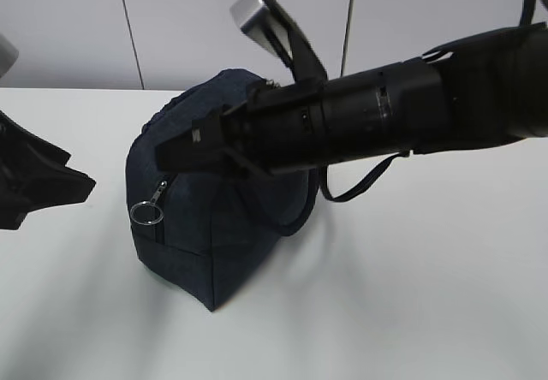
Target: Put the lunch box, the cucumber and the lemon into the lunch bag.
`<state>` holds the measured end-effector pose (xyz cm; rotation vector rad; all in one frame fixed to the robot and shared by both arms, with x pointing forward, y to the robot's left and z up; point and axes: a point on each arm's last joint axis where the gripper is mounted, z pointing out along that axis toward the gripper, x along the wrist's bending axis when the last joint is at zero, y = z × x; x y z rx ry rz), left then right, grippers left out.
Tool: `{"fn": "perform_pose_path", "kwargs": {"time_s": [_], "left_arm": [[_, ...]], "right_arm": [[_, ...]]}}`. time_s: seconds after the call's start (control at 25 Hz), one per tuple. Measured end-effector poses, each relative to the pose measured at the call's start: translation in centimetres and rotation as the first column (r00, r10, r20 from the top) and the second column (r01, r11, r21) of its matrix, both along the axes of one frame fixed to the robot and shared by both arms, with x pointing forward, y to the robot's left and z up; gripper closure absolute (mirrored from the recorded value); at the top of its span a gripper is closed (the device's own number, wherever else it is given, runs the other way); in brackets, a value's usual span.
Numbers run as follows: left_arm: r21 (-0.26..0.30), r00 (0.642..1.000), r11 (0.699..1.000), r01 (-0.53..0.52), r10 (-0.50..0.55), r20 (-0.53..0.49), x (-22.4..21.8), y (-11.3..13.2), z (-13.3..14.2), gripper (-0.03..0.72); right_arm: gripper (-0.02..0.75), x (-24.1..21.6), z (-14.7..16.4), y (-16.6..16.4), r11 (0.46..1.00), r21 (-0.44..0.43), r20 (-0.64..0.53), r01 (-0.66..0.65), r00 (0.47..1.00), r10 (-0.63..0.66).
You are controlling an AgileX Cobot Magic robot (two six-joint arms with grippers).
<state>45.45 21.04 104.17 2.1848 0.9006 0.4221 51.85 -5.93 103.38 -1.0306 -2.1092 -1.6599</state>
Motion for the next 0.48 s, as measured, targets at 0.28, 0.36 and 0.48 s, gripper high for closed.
{"fn": "perform_pose_path", "kwargs": {"time_s": [0.28, 0.36, 0.48], "left_arm": [[0.014, 0.998, 1.000, 0.015, -0.014, -0.056, 0.5, -0.2, -1.2, 0.340], [0.017, 0.998, 1.000, 0.017, -0.016, -0.068, 0.6, -0.3, -1.5, 0.340], [0.018, 0.997, 1.000, 0.017, -0.016, -0.070, 0.7, -0.3, -1.5, 0.340]], "right_arm": [[0.738, 0.0, 2.0, -1.1, 0.995, -0.047, 0.100, 0.090, 0.991, -0.085], [0.738, -0.2, 1.8, -1.1, 0.996, -0.065, 0.097, 0.065, 0.994, -0.059], [0.738, -1.1, 1.2, -0.6, 0.989, -0.148, 0.112, 0.006, 0.994, 0.010]]}}
